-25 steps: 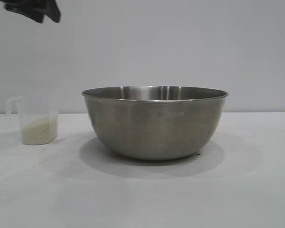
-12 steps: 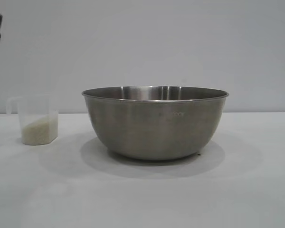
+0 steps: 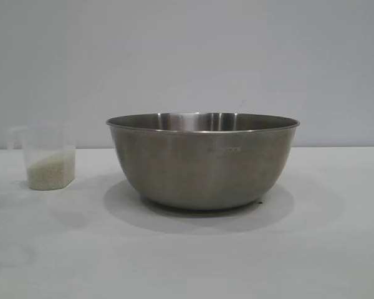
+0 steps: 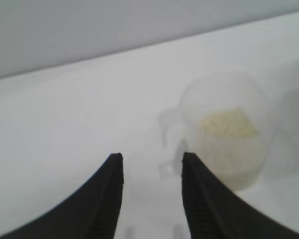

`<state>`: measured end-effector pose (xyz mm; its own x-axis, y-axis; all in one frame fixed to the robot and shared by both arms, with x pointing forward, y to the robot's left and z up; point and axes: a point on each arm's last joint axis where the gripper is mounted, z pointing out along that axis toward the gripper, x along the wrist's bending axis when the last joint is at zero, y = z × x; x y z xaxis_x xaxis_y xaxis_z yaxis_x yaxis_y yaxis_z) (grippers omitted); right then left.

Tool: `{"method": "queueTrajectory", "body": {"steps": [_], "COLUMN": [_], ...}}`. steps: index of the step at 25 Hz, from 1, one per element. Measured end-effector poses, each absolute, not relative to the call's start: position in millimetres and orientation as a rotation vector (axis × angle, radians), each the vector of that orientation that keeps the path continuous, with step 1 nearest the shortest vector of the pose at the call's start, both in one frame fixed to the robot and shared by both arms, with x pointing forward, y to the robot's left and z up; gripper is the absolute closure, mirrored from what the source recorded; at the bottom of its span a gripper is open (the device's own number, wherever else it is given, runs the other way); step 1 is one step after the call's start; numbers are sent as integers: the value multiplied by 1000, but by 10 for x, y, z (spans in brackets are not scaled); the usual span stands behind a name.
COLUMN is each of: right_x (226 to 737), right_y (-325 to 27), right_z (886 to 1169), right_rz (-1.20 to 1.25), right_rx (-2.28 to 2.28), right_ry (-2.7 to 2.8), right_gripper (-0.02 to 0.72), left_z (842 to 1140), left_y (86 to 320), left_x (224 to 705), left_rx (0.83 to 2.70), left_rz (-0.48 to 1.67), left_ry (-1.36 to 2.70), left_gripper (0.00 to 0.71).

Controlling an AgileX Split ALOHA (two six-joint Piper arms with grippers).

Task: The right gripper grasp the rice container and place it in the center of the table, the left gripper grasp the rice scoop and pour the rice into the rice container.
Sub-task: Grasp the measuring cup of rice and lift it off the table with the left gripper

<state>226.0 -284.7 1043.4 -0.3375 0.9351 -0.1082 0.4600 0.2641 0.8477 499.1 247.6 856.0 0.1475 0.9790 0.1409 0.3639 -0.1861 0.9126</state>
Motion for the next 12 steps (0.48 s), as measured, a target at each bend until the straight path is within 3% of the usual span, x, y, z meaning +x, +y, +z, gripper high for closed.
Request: {"method": "queueTrajectory", "body": {"steps": [12], "right_x": [2260], "right_y": [-2847], "right_z": [10434], "right_rz": [979], "right_rx": [1259], "right_ry": [1915], "right_gripper": [387], "left_z": [8411], "left_y": [2407], "left_x": [5342], "left_rx": [1628], "left_rz": [1064], "left_ry": [1317], "left_gripper": [462]}}
